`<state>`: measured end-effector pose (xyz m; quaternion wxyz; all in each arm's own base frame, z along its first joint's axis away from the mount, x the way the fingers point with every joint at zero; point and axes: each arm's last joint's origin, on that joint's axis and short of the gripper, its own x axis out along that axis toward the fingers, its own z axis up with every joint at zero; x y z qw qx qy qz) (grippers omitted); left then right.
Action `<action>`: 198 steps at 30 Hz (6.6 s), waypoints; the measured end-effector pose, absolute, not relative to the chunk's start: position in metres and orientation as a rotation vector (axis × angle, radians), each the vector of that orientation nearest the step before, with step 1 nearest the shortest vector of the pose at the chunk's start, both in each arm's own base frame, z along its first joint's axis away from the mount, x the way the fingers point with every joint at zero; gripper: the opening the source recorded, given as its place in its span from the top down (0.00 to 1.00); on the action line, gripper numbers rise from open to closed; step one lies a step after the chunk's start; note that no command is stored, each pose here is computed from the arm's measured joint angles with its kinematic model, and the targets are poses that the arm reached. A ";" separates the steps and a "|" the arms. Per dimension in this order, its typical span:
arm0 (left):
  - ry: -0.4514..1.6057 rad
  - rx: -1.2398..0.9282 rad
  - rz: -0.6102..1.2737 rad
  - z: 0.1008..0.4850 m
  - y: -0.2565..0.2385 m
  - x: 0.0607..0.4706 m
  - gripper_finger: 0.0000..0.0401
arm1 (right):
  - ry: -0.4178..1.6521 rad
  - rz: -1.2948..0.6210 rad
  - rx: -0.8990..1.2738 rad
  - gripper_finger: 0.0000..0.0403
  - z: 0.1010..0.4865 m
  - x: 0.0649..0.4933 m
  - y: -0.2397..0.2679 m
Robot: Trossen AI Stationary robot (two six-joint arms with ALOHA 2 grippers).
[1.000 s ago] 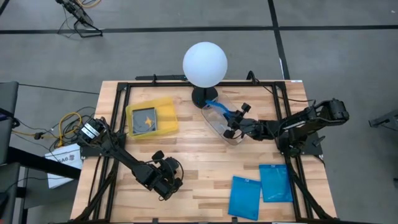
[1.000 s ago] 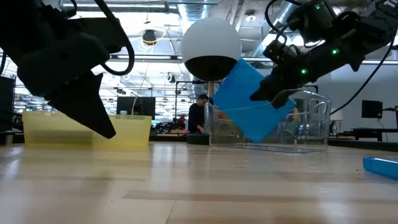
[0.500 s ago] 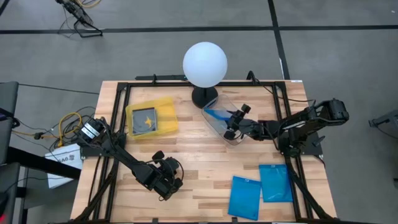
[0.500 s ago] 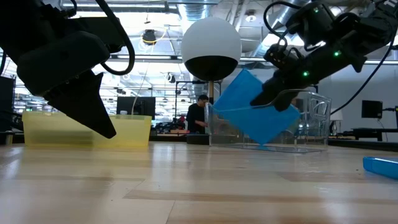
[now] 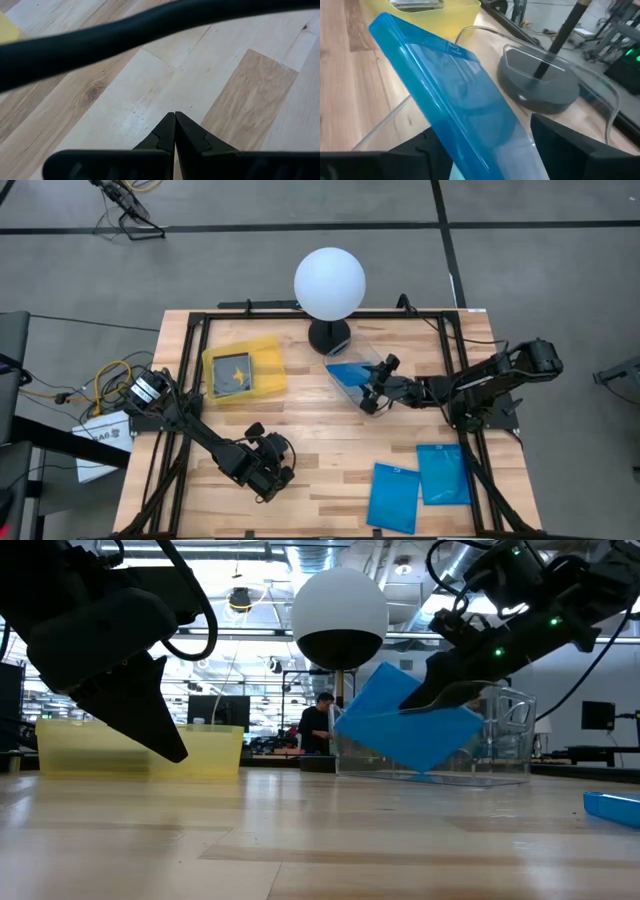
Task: Pick & place jewel cases by type
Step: Put the left blue CD case into the transparent bin
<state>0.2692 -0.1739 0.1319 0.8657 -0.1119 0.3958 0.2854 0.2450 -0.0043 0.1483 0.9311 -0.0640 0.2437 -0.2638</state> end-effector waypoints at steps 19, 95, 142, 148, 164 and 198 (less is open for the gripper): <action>0.831 -0.225 0.593 0.132 -0.174 0.269 1.00 | 0.544 -0.400 0.128 0.42 0.174 0.217 -0.002; 0.620 -0.641 0.249 0.156 -0.181 0.320 0.91 | 1.519 0.071 0.667 1.00 0.156 0.158 0.231; 0.742 -0.659 0.318 0.147 -0.156 0.324 0.91 | 1.241 0.096 0.362 1.00 0.126 0.263 0.169; 0.768 -0.686 0.311 0.147 -0.132 0.336 0.91 | 1.230 0.101 0.353 1.00 0.126 0.268 0.162; 0.780 -0.782 0.224 0.150 -0.104 0.352 0.91 | 1.219 0.115 0.322 1.00 0.126 0.271 0.157; 0.849 -0.734 0.220 0.116 -0.114 0.355 1.00 | 1.285 0.066 0.516 1.00 0.138 0.263 0.160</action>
